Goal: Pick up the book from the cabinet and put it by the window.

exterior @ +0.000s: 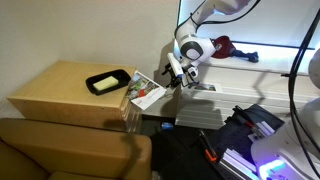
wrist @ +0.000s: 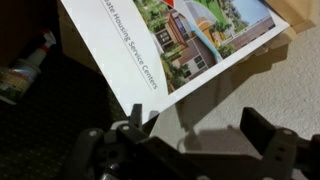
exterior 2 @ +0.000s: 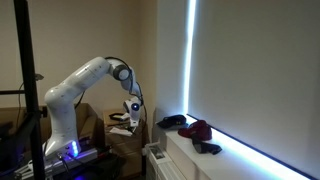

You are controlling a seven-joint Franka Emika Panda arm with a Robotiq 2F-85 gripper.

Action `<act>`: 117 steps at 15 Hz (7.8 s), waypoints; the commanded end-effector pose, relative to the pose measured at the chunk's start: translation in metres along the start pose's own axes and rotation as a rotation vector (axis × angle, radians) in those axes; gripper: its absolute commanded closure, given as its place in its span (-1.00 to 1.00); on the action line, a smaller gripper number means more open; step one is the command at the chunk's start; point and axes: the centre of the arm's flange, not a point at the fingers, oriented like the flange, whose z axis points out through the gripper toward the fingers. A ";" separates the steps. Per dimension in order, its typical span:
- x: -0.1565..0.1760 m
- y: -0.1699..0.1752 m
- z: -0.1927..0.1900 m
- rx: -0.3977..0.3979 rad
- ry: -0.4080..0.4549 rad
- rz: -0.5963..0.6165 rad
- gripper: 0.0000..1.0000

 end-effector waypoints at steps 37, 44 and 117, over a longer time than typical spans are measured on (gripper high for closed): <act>0.058 0.051 0.088 -0.300 -0.644 1.182 -0.19; 0.050 0.043 0.092 -0.318 -0.623 1.177 0.80; 0.627 0.166 -0.550 1.314 -0.357 2.528 0.99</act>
